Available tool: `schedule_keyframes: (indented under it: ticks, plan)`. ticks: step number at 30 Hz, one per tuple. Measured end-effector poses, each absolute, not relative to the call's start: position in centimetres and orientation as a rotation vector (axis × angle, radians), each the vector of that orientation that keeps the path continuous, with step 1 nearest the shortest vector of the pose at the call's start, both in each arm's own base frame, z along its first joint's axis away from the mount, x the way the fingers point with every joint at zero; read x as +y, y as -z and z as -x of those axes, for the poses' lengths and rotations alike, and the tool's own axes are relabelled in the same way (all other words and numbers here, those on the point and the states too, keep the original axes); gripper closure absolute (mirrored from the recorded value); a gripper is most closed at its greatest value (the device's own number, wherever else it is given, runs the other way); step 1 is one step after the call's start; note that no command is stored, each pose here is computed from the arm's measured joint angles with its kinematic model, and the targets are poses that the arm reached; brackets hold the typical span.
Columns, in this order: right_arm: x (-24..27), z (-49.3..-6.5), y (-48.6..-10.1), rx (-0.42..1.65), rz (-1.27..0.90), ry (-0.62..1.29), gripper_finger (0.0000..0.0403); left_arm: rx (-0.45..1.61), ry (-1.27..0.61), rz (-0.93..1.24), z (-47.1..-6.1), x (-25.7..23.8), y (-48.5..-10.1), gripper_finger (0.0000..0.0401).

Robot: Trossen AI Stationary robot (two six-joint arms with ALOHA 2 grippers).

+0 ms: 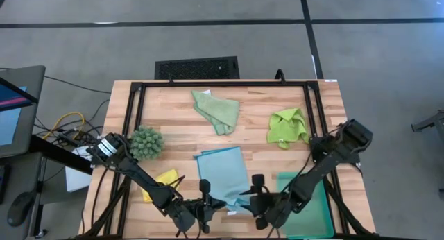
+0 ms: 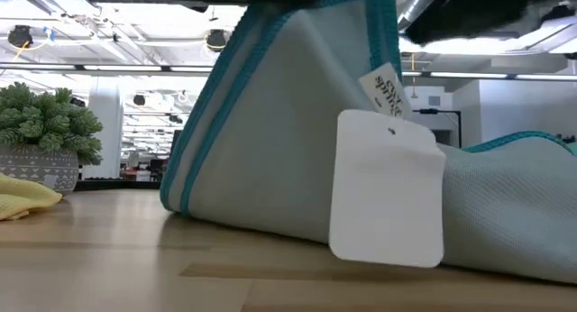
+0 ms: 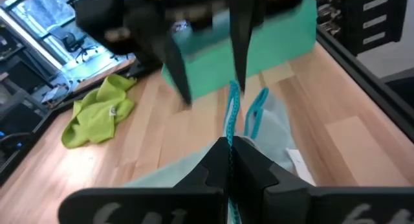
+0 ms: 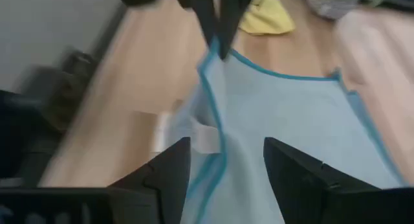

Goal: Fold microfiber towels
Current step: Fold the blue microfiber cloth

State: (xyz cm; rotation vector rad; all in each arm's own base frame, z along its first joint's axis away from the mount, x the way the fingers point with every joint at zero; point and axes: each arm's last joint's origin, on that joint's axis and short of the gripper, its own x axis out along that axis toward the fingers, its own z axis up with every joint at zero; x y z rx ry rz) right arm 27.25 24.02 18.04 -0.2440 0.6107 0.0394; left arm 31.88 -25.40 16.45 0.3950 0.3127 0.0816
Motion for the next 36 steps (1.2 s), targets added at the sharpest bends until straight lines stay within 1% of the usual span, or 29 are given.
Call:
schedule_keyframes:
  ticks: [4, 7, 10, 15, 16, 17, 19, 23, 26, 29, 32, 34, 36]
  plan:
    - [24.4, -28.8, -16.5, 0.547, 0.261, -0.034, 0.0196, 0.311, -0.053, -0.388, -31.8, -25.6, -16.5, 0.0401]
    - [24.3, -29.5, -15.6, 0.544, 0.257, -0.021, 0.022, 0.309, -0.051, -0.385, -31.8, -25.6, -16.5, 0.0401]
    - [24.2, -29.7, -15.7, 0.54, 0.258, -0.018, 0.0269, 0.311, -0.052, -0.381, -31.9, -25.6, -16.5, 0.0401]
    - [24.5, -29.3, -15.8, 0.545, 0.251, -0.044, 0.037, 0.332, -0.069, -0.333, -32.1, -25.1, -16.3, 0.0399]
    - [24.6, -29.2, -15.8, 0.55, 0.249, -0.058, 0.0385, 0.337, -0.076, -0.314, -32.1, -25.0, -16.2, 0.0396]
    - [24.6, -29.1, -15.8, 0.561, 0.251, -0.072, 0.0391, 0.35, -0.078, -0.305, -32.2, -24.8, -16.1, 0.0389]
    - [24.7, -29.1, -15.7, 0.573, 0.239, -0.091, 0.0386, 0.384, -0.092, -0.303, -32.4, -24.3, -15.7, 0.0369]
    - [24.6, -29.0, -15.5, 0.599, 0.207, -0.096, 0.0372, 0.416, -0.099, -0.293, -32.9, -23.3, -15.5, 0.0304]
    - [24.5, -28.9, -15.3, 0.624, 0.214, -0.104, 0.0379, 0.415, -0.029, -0.305, -33.7, -23.2, -16.1, 0.0254]
    - [24.5, -28.8, -15.3, 0.634, 0.221, -0.106, 0.0392, 0.397, 0.075, -0.342, -34.7, -23.4, -17.2, 0.0216]
    - [24.5, -28.8, -15.2, 0.636, 0.223, -0.106, 0.0396, 0.381, 0.125, -0.338, -35.5, -23.4, -18.2, 0.0201]
    - [24.5, -28.8, -15.2, 0.636, 0.222, -0.106, 0.0392, 0.374, 0.139, -0.319, -35.9, -23.2, -18.6, 0.0207]
    - [24.5, -28.8, -15.2, 0.636, 0.223, -0.105, 0.0383, 0.379, 0.147, -0.304, -36.1, -23.0, -18.6, 0.0223]
